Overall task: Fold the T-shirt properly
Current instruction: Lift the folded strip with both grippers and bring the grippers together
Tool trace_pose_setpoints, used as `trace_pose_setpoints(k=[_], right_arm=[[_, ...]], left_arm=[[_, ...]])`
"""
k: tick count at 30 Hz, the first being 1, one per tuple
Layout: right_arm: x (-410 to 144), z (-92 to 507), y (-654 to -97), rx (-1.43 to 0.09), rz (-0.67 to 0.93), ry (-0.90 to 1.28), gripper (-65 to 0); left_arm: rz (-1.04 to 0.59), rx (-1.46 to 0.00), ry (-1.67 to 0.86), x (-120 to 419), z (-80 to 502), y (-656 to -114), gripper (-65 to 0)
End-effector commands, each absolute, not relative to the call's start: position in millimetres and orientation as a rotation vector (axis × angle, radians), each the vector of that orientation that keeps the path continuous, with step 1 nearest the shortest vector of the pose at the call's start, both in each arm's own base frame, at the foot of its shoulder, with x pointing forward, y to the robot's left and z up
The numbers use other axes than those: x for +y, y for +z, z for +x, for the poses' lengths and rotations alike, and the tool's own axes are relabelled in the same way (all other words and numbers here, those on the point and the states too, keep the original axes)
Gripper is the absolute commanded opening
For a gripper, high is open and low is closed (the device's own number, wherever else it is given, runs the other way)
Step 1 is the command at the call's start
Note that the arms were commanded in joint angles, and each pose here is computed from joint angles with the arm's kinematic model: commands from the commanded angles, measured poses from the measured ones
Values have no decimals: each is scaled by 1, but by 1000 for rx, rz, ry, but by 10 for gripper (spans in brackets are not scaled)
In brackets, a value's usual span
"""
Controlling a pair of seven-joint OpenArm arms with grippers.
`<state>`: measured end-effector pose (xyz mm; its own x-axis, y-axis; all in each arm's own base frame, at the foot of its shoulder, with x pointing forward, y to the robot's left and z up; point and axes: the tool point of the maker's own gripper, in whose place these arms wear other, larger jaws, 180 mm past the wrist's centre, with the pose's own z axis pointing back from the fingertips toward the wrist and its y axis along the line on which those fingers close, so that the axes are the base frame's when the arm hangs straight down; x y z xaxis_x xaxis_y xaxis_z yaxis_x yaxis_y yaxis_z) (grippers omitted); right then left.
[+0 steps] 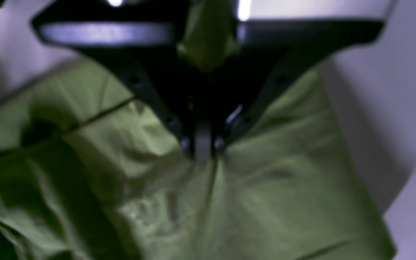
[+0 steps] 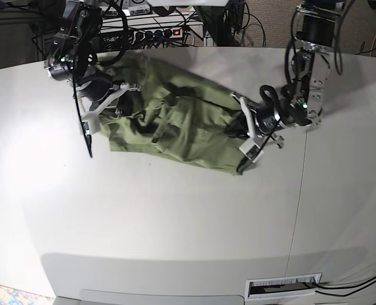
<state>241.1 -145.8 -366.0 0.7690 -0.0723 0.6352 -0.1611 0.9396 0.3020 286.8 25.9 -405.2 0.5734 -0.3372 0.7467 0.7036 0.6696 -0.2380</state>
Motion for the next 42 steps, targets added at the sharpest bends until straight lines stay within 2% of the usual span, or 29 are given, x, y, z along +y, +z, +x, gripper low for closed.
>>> trace_pose_setpoints(k=[1, 5, 9, 19, 27, 30, 34, 38, 40, 42], right_arm=[[-148, 246, -353, -748, 363, 48, -650], [-162, 252, -333, -822, 345, 32, -650], [-149, 258, -313, -886, 373, 67, -650], [-61, 288, -266, -1047, 516, 249, -650], [-18, 290, -270, -1035, 571, 337, -650], [-19, 291, -276, -1022, 550, 343, -650], [-24, 292, -280, -1010, 510, 351, -650], [-24, 292, -279, -1017, 511, 350, -650], [-25, 294, -279, -1026, 502, 350, -650], [-27, 296, -280, -1037, 484, 347, -650]], left_arm=[[-520, -667, -685, 28, 277, -417, -650], [-563, -666, -668, 10, 269, -418, -650], [-601, -670, -650, -6, 265, -416, -650], [-649, -626, -692, -41, 239, -423, -650], [-622, -581, -780, -67, 222, -430, -650], [-619, -590, -789, -68, 224, -427, -650], [-534, -636, -739, -55, 243, -418, -650], [-540, -653, -720, -52, 248, -406, -650], [-551, -671, -697, -51, 252, -400, -596], [-584, -691, -663, -50, 255, -392, -574]])
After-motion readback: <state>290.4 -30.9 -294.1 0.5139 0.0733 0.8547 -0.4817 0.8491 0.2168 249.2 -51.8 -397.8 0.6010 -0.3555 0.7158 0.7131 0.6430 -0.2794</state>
